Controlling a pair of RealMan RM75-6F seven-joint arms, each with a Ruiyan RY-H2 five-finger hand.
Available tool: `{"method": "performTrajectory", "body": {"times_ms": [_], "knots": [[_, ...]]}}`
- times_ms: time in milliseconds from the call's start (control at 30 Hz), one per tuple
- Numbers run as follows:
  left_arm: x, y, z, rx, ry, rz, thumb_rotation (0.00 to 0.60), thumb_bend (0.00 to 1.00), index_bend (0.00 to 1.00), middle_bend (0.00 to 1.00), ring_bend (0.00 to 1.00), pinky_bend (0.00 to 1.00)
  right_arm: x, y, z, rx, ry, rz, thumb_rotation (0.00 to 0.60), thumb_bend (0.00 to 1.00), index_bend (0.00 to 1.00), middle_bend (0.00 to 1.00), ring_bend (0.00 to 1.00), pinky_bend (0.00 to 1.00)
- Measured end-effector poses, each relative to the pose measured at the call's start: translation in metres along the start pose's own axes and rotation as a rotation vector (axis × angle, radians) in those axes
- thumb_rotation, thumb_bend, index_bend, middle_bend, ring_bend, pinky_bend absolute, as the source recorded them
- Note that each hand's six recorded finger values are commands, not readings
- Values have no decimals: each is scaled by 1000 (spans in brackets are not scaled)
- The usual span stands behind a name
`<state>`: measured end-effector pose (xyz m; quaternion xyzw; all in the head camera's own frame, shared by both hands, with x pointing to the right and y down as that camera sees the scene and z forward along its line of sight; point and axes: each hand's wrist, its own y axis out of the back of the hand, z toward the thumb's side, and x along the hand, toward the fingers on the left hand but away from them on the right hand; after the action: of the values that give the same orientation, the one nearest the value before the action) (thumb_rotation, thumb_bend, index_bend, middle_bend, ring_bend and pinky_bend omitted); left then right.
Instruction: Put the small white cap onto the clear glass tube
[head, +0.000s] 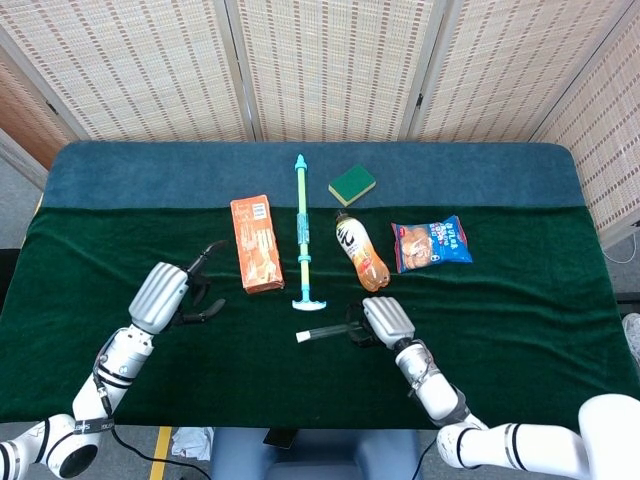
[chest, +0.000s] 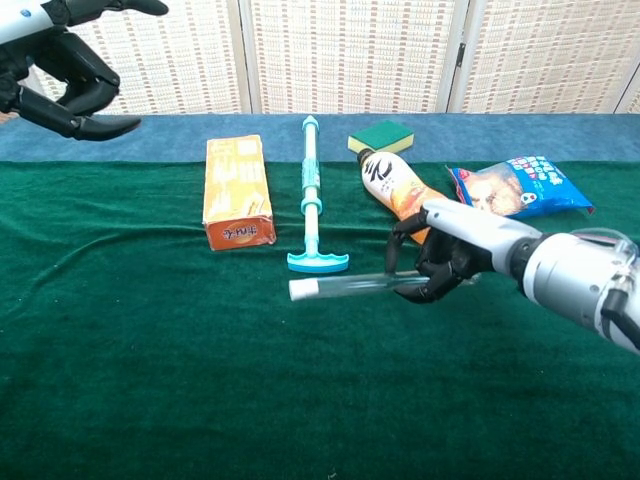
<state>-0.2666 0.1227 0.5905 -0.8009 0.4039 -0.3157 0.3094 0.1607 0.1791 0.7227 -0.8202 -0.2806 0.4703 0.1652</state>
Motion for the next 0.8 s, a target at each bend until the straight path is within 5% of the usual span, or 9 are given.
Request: {"method": "performTrajectory", "body": {"times_ms": [200,433,667,800], "knots": [[-1,-2,-5,3,17,-1,600,361,121,863,709,801,2,-3,-4,26,-3,1,600,600,470,1000,1000,1000],[-4,-4,-13,8,49,-9,600,359,117,806,661,727,5,-1,-9,37,-12,0,600,519,335,1000,1000,1000],[-10,-4,-31,45,122,-27,600,353,139,725,599,632,8,6,-11,23,-11,-18,600,463,291,997,1000,1000],[-28,5,-52,76,181,-25,600,355,195,664,531,536,15,27,-12,30,3,-68,600,463,291,898,983,994]]}}
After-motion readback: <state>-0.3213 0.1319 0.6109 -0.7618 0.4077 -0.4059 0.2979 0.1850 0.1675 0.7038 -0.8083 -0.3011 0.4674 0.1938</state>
